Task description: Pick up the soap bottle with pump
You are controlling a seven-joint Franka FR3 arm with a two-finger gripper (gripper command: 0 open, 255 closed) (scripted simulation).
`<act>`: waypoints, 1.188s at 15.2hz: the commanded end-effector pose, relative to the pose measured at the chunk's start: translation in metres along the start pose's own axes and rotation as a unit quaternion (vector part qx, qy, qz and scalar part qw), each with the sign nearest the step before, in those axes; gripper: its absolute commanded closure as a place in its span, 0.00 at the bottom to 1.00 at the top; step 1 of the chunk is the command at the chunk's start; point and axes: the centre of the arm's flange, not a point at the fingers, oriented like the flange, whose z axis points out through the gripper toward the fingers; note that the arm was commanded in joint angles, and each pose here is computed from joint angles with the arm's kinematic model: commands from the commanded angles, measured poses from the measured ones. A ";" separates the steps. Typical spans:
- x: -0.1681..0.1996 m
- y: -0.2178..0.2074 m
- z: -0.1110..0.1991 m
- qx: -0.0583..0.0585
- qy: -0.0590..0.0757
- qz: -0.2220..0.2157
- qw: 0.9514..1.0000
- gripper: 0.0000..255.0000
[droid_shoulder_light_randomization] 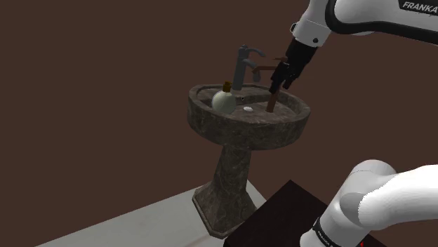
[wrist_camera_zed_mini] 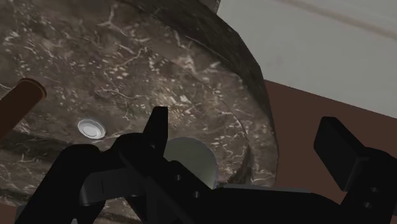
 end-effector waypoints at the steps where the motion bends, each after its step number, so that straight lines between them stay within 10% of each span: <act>1: 0.000 0.000 0.000 0.000 0.000 0.000 1.000 0.00; 18: 0.233 0.039 0.085 0.004 -0.093 0.090 0.992 0.00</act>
